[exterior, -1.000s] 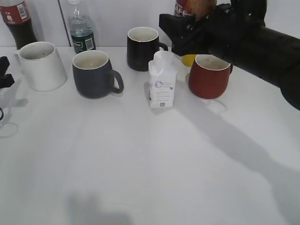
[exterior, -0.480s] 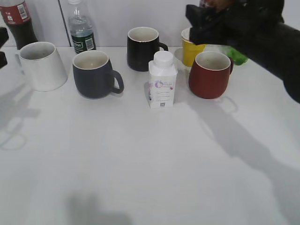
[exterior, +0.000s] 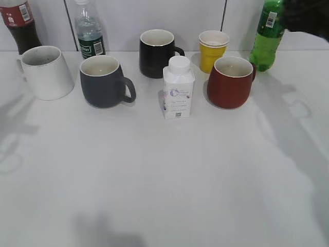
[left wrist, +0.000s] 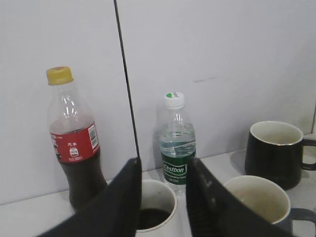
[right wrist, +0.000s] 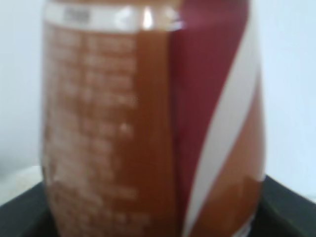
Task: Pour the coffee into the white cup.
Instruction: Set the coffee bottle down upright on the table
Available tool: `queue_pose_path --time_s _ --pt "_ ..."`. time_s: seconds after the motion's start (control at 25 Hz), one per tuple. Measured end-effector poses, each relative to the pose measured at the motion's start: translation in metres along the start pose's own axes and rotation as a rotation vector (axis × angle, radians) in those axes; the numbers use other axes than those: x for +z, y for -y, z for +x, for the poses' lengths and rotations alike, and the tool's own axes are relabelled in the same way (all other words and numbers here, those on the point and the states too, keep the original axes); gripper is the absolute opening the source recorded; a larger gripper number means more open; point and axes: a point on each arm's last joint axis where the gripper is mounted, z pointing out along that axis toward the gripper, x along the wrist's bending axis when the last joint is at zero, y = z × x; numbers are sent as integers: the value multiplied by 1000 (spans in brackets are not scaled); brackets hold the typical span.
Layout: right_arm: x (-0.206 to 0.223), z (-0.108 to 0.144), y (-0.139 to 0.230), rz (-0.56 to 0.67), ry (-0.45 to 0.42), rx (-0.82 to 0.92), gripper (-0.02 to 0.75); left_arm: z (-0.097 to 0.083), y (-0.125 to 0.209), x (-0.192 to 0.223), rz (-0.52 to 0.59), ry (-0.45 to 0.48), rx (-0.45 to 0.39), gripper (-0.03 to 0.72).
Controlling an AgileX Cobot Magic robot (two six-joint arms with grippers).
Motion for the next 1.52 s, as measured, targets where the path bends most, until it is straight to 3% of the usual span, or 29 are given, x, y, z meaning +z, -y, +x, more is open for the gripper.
queue_pose_path --time_s 0.16,0.32,1.04,1.52 --pt "1 -32 1 2 96 -4 528 0 0 0 5 -1 0 247" --pt "4 -47 13 37 142 -2 528 0 0 -1 4 -1 -1 247" --pt "29 -49 122 94 172 -6 528 0 0 -1 6 3 5 246" --pt "46 -50 155 88 176 21 528 0 0 -1 6 3 5 246"
